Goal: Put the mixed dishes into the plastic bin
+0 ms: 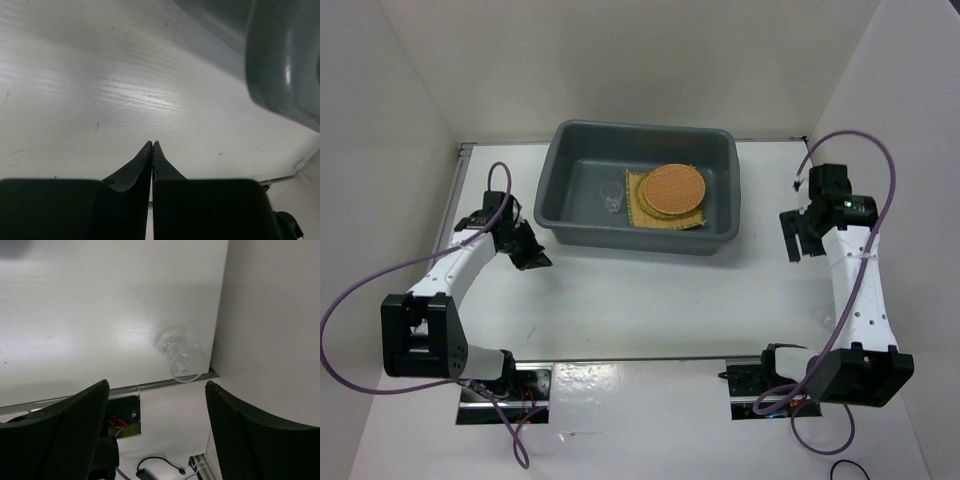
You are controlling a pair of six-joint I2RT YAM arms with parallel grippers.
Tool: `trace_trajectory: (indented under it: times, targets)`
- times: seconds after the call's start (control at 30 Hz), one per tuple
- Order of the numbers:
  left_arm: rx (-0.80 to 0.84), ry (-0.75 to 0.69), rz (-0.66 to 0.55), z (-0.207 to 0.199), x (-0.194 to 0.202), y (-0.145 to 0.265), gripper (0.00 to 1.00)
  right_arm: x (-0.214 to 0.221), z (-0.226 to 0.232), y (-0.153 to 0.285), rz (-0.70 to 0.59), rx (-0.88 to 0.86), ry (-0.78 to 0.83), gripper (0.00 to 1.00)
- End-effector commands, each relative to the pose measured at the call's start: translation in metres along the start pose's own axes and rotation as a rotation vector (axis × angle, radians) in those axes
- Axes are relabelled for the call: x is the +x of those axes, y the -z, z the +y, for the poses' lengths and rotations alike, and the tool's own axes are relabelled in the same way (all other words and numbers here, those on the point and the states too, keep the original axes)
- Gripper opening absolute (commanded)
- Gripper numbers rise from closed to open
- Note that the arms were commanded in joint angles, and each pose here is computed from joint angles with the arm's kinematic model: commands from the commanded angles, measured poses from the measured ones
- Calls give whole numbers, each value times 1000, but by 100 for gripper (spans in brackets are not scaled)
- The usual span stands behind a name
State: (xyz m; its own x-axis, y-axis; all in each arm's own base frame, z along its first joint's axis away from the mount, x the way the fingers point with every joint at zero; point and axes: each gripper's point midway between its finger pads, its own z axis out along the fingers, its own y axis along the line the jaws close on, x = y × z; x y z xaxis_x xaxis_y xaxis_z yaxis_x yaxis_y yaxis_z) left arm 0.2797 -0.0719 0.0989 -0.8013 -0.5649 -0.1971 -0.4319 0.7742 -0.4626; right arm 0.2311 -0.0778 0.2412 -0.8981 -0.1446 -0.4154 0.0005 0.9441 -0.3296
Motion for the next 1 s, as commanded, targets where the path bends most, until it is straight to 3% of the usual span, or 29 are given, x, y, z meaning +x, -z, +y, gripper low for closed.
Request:
trace_trajectory:
  times: [0.0,0.17,0.4,0.73,0.87,0.97]
  targets:
    - [41,-73,4,-20,-11,1,5,46,10,-36,146,0,28,82]
    - [19,-110,38,-19,-14,0,5,103,-4,-66,258,52,-19,81]
    - [14,-130,69,-23,-14,-4,5,136,-39,-88,343,169,-18,81]
    - [14,-121,93,-21,-6,-7,5,156,-17,-123,403,50,42,81]
    - [12,-112,94,-18,-1,-5,5,159,-16,-128,423,29,46,75]
    - [12,-112,94,-16,4,-3,5,158,-12,-134,427,1,55,61]
